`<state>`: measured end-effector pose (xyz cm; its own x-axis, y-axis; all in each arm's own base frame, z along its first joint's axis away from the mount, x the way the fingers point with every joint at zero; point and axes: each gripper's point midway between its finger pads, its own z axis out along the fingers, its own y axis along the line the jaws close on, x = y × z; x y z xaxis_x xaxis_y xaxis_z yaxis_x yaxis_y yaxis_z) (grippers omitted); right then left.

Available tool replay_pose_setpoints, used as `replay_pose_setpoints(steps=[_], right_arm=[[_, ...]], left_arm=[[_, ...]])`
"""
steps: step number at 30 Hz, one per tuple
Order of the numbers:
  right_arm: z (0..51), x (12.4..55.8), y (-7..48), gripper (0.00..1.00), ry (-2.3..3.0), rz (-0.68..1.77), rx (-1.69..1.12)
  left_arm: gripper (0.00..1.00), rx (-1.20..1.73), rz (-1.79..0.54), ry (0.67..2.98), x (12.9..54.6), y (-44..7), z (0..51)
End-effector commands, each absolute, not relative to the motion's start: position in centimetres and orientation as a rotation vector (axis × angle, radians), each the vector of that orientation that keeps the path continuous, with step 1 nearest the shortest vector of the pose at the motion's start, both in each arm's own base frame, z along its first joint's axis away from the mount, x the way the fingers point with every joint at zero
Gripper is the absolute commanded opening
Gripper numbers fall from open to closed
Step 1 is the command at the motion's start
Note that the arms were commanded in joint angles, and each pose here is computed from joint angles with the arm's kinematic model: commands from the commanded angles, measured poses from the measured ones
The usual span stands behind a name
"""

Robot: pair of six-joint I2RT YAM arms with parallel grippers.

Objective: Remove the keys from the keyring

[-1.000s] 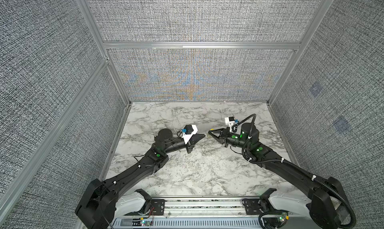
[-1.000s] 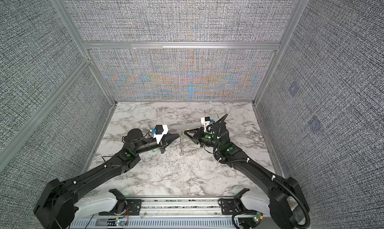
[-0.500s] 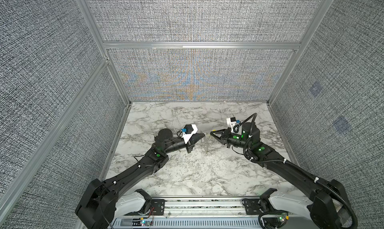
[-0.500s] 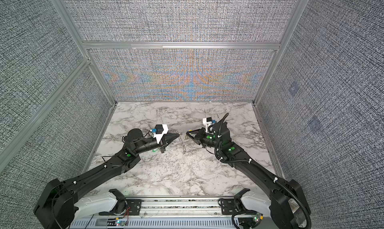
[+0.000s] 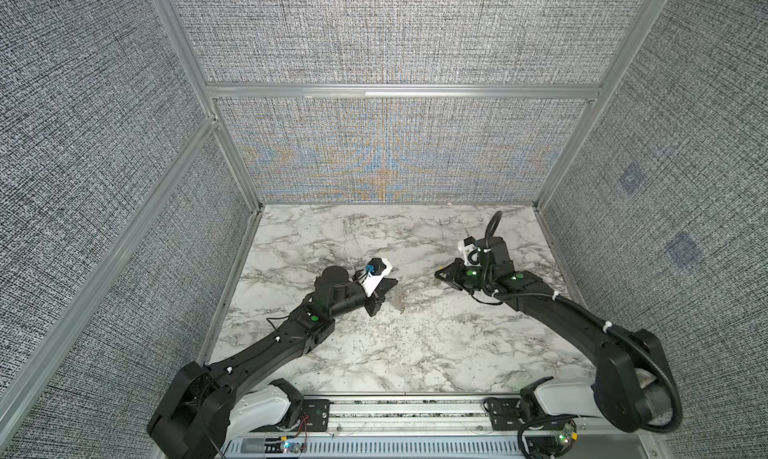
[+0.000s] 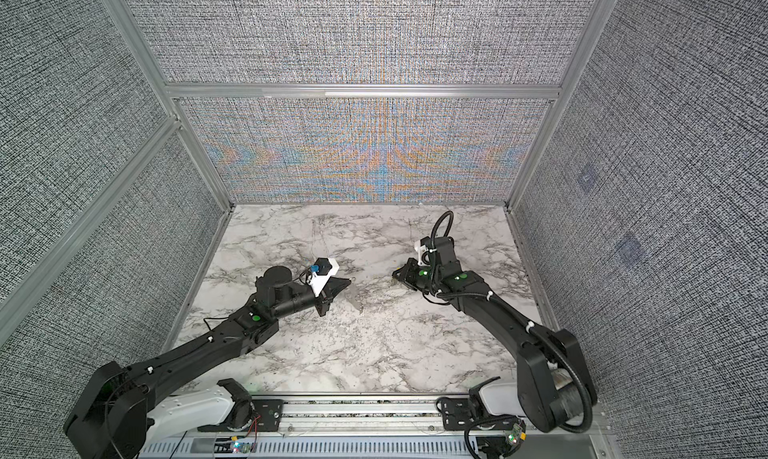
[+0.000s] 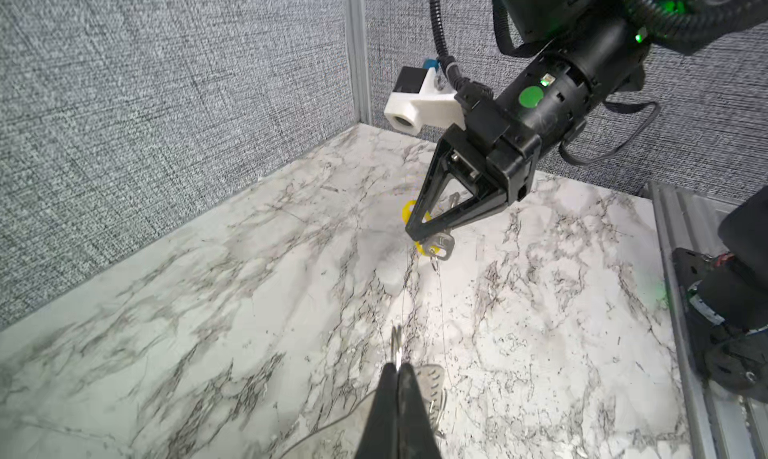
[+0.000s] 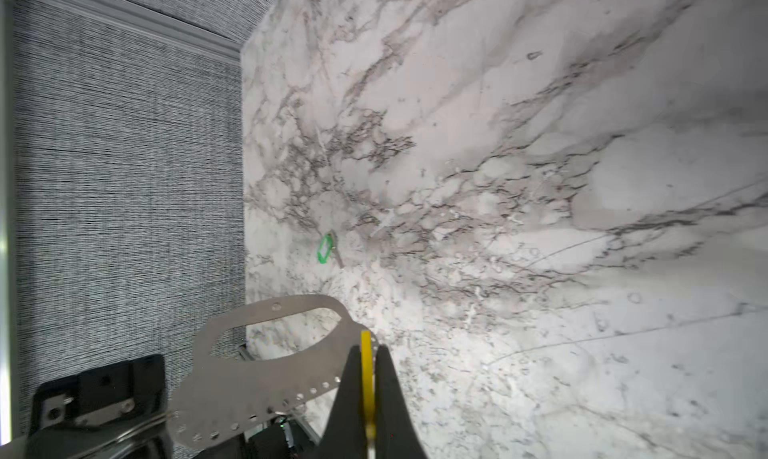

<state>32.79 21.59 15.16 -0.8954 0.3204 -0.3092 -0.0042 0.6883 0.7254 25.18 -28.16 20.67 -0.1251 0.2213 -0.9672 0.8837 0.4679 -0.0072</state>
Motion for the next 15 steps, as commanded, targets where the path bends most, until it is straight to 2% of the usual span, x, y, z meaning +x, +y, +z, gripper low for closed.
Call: replay_pose_setpoints(steps=[1,11,15], right_arm=[[12.4,32.7,21.4,0.00,2.575,0.980,0.117],[6.8,34.9,21.9,0.00,2.683,0.946,0.047],[5.6,35.4,21.6,0.08,2.705,0.892,0.035]], left_arm=[[0.00,0.934,-0.719,1.661,25.9,-27.6,20.0],[0.00,0.897,-0.699,1.737,26.6,-27.3,17.7],[0.00,0.894,-0.693,1.757,27.0,-27.4,17.2]])
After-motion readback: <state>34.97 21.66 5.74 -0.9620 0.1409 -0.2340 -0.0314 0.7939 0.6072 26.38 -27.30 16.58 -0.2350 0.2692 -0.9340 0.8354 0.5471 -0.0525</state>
